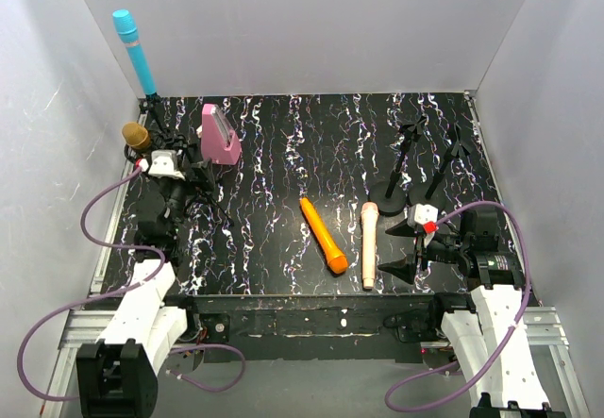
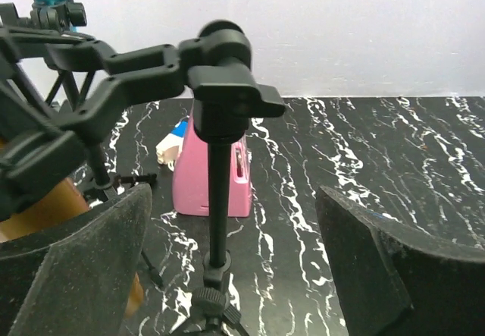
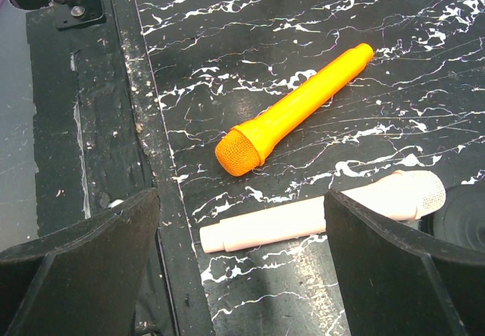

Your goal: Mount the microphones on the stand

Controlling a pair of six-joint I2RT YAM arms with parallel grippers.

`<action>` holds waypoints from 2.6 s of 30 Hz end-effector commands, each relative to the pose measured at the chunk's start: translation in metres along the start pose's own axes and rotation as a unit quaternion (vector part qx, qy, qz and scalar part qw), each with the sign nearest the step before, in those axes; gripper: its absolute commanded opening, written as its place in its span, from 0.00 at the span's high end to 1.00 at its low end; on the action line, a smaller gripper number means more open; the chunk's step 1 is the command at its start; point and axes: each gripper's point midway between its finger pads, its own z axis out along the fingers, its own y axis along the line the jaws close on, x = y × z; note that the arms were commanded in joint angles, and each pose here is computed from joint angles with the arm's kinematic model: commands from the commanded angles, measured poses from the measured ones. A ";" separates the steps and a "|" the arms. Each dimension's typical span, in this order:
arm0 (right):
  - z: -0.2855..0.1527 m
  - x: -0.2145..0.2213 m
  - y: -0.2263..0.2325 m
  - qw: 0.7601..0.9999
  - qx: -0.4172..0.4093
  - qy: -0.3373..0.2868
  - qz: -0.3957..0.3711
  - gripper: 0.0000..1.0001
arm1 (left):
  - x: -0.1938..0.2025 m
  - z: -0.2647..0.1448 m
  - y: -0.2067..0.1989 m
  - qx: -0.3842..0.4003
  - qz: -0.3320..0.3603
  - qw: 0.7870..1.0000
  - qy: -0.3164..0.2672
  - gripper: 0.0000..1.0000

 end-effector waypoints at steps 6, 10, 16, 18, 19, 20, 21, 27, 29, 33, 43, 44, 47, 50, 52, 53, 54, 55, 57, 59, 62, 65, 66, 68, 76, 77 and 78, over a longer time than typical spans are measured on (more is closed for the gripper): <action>0.000 -0.001 0.002 1.000 -0.002 -0.004 -0.009 0.05 | 0.002 -0.020 -0.007 -0.004 -0.062 0.996 0.058 0.05; 0.000 -0.001 0.002 1.000 -0.003 -0.003 -0.008 0.05 | 0.003 -0.029 -0.014 0.000 -0.098 0.991 0.096 0.04; -0.004 -0.003 -0.003 1.000 0.010 -0.001 -0.006 0.05 | 0.011 -0.057 -0.046 0.054 -0.157 0.968 0.190 0.02; -0.006 -0.005 -0.002 1.000 0.010 0.002 -0.006 0.06 | 0.012 -0.067 -0.060 0.087 -0.172 0.955 0.224 0.02; -0.008 -0.007 0.000 1.000 0.009 0.005 -0.005 0.07 | 0.014 -0.073 -0.069 0.109 -0.180 0.947 0.242 0.02; -0.010 -0.012 0.002 1.000 0.010 0.007 -0.009 0.08 | 0.011 -0.077 -0.076 0.128 -0.185 0.941 0.253 0.02; -0.012 -0.013 0.005 1.000 0.010 0.014 -0.007 0.09 | 0.011 -0.083 -0.084 0.147 -0.194 0.933 0.265 0.02; -0.033 -0.054 0.010 0.998 0.049 0.034 -0.013 0.08 | 0.009 -0.104 -0.114 0.221 -0.252 0.894 0.296 0.02; -0.040 -0.068 0.005 0.996 0.075 0.042 0.018 0.08 | 0.006 -0.106 -0.121 0.230 -0.284 0.883 0.293 0.02; -0.048 -0.095 -0.009 0.990 0.121 0.034 0.070 0.08 | -0.004 -0.103 -0.132 0.244 -0.347 0.862 0.279 0.02; -0.052 -0.126 -0.046 0.956 0.167 -0.089 0.224 0.07 | -0.018 -0.092 -0.210 0.320 -0.317 0.848 0.278 0.02; -0.050 -0.119 -0.046 0.955 0.166 -0.089 0.228 0.07 | -0.016 -0.090 -0.225 0.329 -0.305 0.848 0.284 0.02; -0.045 -0.087 -0.046 0.962 0.173 -0.068 0.200 0.09 | -0.006 -0.085 -0.271 0.360 -0.260 0.846 0.296 0.02; -0.044 -0.055 -0.054 0.961 0.207 -0.048 0.175 0.10 | 0.011 -0.069 -0.318 0.395 -0.205 0.844 0.298 0.02; -0.047 -0.038 -0.067 0.951 0.245 -0.039 0.183 0.13 | 0.024 -0.055 -0.345 0.416 -0.171 0.845 0.289 0.02; -0.050 -0.030 -0.074 0.945 0.266 -0.038 0.184 0.14 | 0.033 -0.047 -0.357 0.427 -0.159 0.844 0.282 0.02; -0.053 -0.032 -0.079 0.942 0.282 -0.040 0.180 0.14 | 0.036 -0.040 -0.369 0.443 -0.151 0.844 0.262 0.02; -0.054 -0.031 -0.081 0.940 0.287 -0.040 0.183 0.14 | 0.040 -0.033 -0.381 0.458 -0.139 0.844 0.241 0.02; -0.057 -0.031 -0.083 0.937 0.295 -0.044 0.184 0.12 | 0.045 -0.021 -0.403 0.484 -0.115 0.845 0.195 0.02; -0.060 -0.030 -0.086 0.931 0.312 -0.047 0.186 0.12 | 0.050 -0.009 -0.421 0.499 -0.095 0.847 0.158 0.02; -0.065 -0.028 -0.092 0.924 0.332 -0.050 0.184 0.12 | 0.060 0.008 -0.447 0.511 -0.082 0.846 0.126 0.02; -0.070 -0.021 -0.105 0.913 0.363 -0.049 0.179 0.15 | 0.072 0.019 -0.464 0.517 -0.072 0.847 0.099 0.04; -0.071 -0.019 -0.107 0.911 0.367 -0.047 0.182 0.15 | 0.075 0.023 -0.468 0.516 -0.070 0.849 0.090 0.05; -0.071 -0.017 -0.109 0.910 0.369 -0.044 0.186 0.15 | 0.084 0.030 -0.476 0.513 -0.060 0.853 0.077 0.06; -0.071 -0.020 -0.107 0.912 0.365 -0.049 0.179 0.16 | 0.072 0.051 -0.496 0.501 -0.061 0.863 0.016 0.16; -0.070 -0.020 -0.106 0.913 0.364 -0.049 0.179 0.15 | 0.068 0.052 -0.499 0.502 -0.064 0.863 0.008 0.18; -0.070 -0.021 -0.106 0.913 0.363 -0.049 0.177 0.15 | 0.066 0.053 -0.502 0.502 -0.065 0.863 0.003 0.20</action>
